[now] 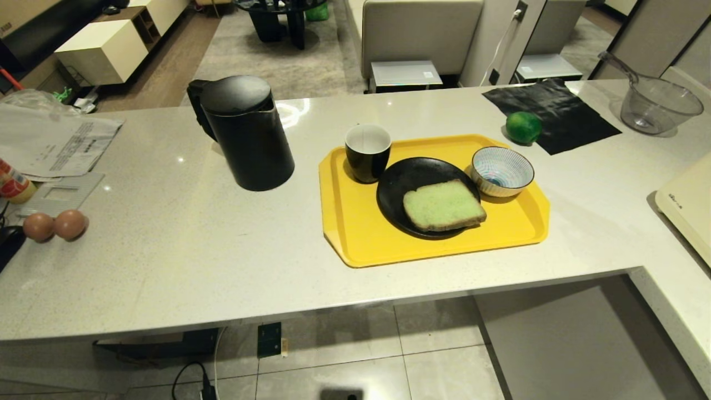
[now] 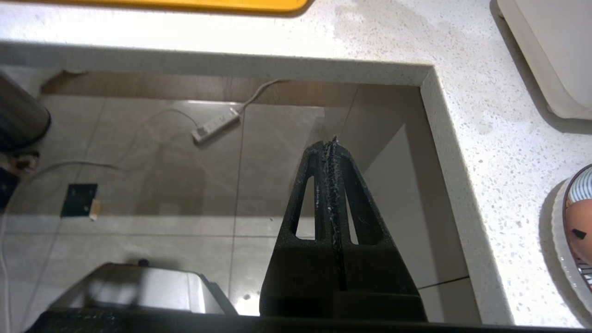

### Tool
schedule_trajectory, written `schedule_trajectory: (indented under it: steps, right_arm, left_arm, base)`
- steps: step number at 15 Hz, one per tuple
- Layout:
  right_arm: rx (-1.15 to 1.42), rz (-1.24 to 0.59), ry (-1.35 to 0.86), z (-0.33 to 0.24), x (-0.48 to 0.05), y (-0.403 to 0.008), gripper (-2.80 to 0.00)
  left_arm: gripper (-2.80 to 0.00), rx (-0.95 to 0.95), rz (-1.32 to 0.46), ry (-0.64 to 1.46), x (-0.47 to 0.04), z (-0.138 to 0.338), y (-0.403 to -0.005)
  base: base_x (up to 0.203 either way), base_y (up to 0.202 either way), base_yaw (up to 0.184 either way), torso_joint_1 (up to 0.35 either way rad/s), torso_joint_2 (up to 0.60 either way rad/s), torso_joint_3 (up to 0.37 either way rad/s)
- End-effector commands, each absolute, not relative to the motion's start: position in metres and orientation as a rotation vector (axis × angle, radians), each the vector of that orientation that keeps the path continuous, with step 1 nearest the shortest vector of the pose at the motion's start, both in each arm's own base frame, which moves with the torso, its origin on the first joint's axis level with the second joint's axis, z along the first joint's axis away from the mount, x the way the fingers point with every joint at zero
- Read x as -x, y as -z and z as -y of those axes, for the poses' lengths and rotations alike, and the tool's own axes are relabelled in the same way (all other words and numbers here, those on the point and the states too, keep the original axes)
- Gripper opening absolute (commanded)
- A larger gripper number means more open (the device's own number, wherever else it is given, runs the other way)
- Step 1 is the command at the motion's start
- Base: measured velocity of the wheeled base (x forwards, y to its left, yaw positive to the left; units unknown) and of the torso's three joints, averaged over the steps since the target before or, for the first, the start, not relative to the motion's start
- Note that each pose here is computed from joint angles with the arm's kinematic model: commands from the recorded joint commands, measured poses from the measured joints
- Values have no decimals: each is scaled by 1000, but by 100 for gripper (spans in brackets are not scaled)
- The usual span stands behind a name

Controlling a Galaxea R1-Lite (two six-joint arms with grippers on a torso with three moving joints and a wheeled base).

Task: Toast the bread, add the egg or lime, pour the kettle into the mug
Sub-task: Pick up the egg

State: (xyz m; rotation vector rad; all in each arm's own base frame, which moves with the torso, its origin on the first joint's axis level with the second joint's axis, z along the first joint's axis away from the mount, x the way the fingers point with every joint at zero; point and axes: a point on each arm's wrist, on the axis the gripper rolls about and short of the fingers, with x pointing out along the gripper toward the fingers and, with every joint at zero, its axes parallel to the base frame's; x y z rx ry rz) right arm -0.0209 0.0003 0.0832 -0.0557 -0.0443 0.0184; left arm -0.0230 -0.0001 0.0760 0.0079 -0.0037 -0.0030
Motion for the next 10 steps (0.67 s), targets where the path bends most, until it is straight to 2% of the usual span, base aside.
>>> schedule_trajectory:
  steps: [1,10]
  right_arm:
    - [31,40,-16,0,21,-75,-280]
    - [26,43,-16,0,21,-76,-280]
  left_arm:
    - [-280,-8,3,3,23,0,-76]
    - [-280,-8,2,3,23,0,-76]
  base:
    - [0,0,0,0,0,0]
    - [0,0,0,0,0,0]
